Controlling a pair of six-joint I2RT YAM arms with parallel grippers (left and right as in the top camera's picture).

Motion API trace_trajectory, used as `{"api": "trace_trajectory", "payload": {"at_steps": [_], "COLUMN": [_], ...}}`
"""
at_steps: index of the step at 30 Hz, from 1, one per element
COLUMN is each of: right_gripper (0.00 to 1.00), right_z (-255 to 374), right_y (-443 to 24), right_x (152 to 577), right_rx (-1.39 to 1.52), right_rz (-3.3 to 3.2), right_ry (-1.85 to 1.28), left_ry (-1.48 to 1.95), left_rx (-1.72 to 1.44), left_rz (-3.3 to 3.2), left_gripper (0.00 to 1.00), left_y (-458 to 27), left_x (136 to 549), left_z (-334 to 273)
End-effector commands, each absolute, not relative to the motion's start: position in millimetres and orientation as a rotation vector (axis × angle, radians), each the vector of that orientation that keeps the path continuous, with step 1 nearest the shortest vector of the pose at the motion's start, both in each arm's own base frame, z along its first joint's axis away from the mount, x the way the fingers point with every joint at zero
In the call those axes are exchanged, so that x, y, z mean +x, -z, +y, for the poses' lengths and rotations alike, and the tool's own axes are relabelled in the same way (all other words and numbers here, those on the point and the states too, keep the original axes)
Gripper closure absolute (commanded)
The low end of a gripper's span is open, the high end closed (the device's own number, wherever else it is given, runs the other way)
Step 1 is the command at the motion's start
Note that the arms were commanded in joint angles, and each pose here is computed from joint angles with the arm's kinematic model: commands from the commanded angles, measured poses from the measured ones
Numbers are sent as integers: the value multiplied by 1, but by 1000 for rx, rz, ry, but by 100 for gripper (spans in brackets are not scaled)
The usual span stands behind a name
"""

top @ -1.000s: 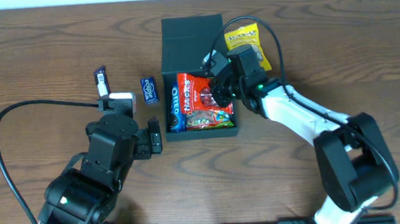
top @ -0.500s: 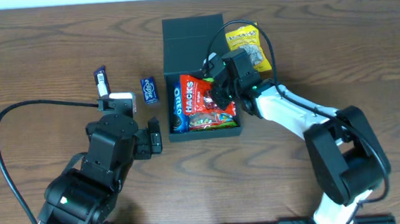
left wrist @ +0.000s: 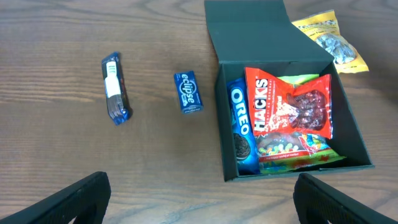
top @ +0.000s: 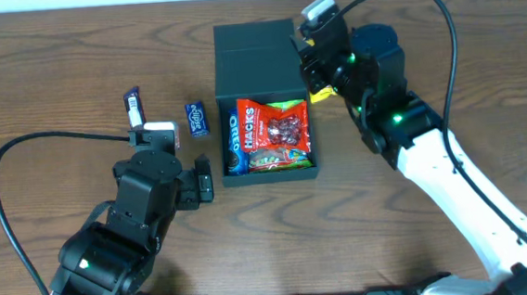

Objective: Pack container
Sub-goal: 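Release the red bag and move right gripper to the yellow bag, then grasp the yellow Hacks bag with the right gripper and lift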

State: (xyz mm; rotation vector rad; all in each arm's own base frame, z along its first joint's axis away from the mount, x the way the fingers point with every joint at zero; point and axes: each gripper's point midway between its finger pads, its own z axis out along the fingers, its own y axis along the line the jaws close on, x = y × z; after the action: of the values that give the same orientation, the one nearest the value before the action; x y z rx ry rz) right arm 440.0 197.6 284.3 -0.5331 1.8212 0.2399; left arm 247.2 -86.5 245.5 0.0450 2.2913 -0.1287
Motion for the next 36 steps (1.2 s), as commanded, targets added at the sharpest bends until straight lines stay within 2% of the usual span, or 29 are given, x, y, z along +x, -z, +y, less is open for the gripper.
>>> {"api": "trace_trajectory", "payload": {"at_steps": [1, 5, 7, 12, 20, 36], "right_gripper": [58, 38, 23, 13, 14, 11], "right_z": [166, 146, 136, 126, 115, 110], "right_y": [-268, -245, -217, -165, -88, -10], "right_x": [459, 471, 482, 496, 514, 522], "right_rx": [-434, -403, -390, -383, -371, -350], "right_rz": [1880, 1939, 1999, 2100, 2204, 2282], "right_ry": [-125, -89, -68, -44, -20, -18], "left_ry": [115, 115, 115, 115, 115, 116], "left_rx": [36, 36, 36, 36, 36, 36], "left_rz": [2268, 2268, 2268, 2268, 2268, 2266], "left_gripper": [5, 5, 5, 5, 5, 5], "left_y": [-253, -253, -253, -253, -253, -254], "left_x": [248, 248, 248, 248, 248, 248], "left_z": [-83, -83, -83, -83, -83, -83]}}
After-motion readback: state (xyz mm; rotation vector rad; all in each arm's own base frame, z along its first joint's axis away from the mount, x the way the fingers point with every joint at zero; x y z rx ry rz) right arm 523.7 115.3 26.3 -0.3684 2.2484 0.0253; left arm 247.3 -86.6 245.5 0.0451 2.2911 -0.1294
